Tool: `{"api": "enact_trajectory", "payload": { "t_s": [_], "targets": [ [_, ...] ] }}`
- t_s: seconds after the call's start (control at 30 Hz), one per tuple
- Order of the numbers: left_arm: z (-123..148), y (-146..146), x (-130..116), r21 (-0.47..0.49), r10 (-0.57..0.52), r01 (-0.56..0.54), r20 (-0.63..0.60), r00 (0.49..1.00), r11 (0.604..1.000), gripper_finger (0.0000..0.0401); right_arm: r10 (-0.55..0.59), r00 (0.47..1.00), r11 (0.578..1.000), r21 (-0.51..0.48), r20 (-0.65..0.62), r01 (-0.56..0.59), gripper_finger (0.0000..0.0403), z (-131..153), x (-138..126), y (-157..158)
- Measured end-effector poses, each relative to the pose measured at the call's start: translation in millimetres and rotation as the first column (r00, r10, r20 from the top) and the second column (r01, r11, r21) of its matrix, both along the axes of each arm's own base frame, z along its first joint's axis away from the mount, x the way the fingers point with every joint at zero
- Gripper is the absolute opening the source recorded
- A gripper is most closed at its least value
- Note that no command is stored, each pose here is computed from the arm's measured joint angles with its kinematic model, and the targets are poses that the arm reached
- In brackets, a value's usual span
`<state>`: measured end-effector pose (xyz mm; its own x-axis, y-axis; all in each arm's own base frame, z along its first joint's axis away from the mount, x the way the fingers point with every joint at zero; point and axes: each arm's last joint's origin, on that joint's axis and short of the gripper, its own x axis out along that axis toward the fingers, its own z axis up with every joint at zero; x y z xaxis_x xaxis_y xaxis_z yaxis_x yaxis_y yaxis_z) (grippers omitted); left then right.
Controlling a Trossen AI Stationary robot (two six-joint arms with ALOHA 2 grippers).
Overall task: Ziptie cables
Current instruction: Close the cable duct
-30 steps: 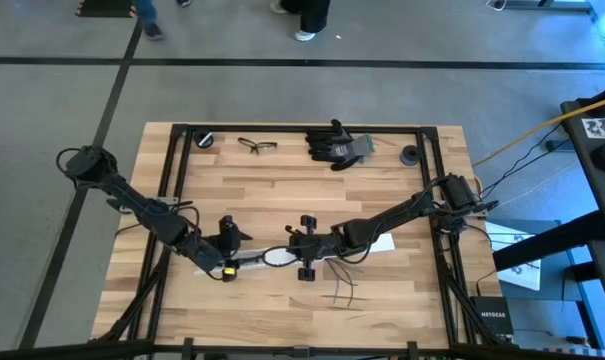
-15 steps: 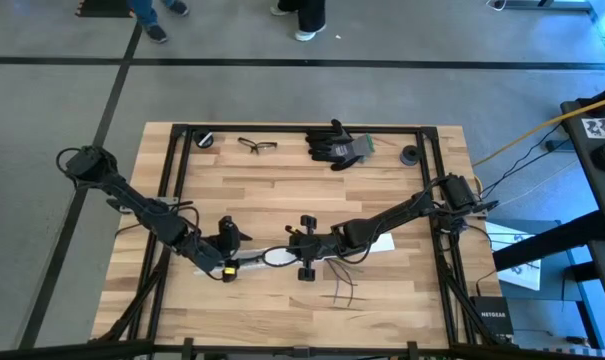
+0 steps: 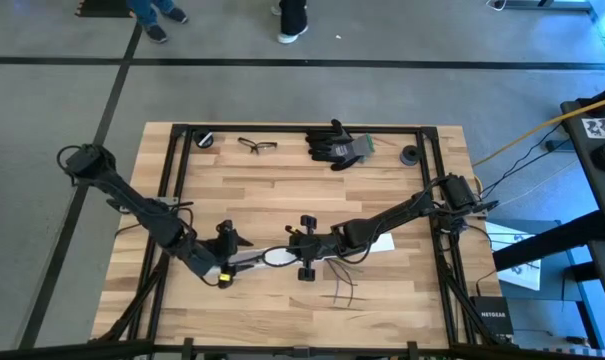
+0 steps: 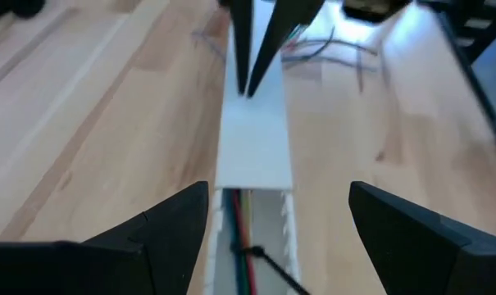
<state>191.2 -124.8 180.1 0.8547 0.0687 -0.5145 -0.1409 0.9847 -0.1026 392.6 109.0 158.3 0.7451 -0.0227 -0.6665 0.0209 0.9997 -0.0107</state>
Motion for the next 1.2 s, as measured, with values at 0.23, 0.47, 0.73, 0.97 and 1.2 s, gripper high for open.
{"api": "enact_trajectory", "payload": {
  "t_s": [0.23, 0.47, 0.73, 0.97, 1.2],
  "targets": [
    [-12, 0, -6, 0.027, 0.006, -0.003, -0.078, 0.997, 1.0, 0.028, 0.0, 1.0, 1.0, 0.001, 0.003, 0.0, 0.0005, 0, 0, 0],
    [-28, 2, 5, 0.071, -0.001, 0.009, -0.124, 0.992, 0.997, 0.028, 0.0, 1.0, 1.0, -0.026, 0.008, 0.001, 0.0005, 1, 1, -1],
    [-46, 1, 19, 0.078, 0.008, 0.002, -0.134, 0.991, 0.997, 0.028, 0.049, 0.999, 0.999, -0.023, -0.006, -0.049, 0.0005, 0, 1, -2],
    [-46, -2, 25, 0.023, -0.023, 0.025, -0.097, 0.995, 0.999, 0.028, 0.11, 0.994, 0.994, 0.006, 0.015, -0.11, 0.0005, -6, 6, -1],
    [-57, -1, 31, 0.016, 0.005, -0.003, -0.11, 0.994, 1.0, 0.028, 0.123, 0.992, 0.992, -0.016, 0.013, -0.123, 0.0005, -14, 8, -1]
  ]
}}
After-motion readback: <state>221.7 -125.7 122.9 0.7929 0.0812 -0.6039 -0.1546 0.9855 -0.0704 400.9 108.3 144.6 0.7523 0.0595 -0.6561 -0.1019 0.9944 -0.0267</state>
